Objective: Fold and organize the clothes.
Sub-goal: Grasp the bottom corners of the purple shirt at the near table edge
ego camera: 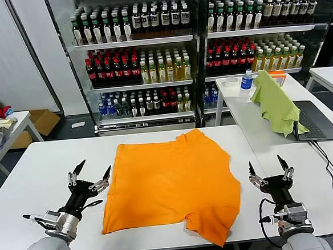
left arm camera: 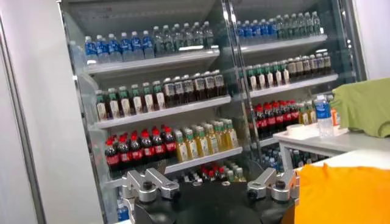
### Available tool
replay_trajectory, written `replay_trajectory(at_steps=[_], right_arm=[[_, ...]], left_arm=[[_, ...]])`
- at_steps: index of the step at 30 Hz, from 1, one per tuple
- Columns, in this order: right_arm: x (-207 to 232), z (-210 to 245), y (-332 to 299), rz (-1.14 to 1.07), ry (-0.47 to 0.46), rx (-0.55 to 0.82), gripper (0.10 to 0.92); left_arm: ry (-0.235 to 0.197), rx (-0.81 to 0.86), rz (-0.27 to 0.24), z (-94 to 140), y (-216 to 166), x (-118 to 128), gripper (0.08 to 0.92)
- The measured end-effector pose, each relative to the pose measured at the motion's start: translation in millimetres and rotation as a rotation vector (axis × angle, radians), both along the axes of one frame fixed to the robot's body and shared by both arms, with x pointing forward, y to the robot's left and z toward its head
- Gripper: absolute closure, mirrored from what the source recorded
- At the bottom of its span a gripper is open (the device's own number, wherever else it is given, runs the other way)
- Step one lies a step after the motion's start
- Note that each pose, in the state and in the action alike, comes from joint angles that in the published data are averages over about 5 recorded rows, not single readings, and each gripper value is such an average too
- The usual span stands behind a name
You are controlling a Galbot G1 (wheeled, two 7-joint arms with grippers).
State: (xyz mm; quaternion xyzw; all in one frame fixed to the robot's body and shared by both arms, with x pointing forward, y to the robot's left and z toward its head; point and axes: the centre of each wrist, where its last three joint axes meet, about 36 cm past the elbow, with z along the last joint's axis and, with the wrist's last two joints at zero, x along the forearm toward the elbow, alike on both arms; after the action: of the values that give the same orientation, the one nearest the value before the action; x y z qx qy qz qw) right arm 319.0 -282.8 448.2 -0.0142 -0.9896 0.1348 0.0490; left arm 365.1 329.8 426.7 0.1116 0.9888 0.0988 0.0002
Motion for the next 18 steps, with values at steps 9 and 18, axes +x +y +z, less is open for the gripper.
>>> replay_trajectory(at_steps=[9, 18], right_arm=[[-24.7, -8.3, 20.4, 0.076, 0.094, 0.055, 0.200], [-56.9, -21.2, 42.2, 0.143, 0.238, 0.096, 0.200]], left_arm=[[0.089, 0.023, 0.020, 0.1, 1.3, -13.8, 0.177], [0.320, 0.027, 0.056, 8.0, -3.8, -44.5, 0.177]])
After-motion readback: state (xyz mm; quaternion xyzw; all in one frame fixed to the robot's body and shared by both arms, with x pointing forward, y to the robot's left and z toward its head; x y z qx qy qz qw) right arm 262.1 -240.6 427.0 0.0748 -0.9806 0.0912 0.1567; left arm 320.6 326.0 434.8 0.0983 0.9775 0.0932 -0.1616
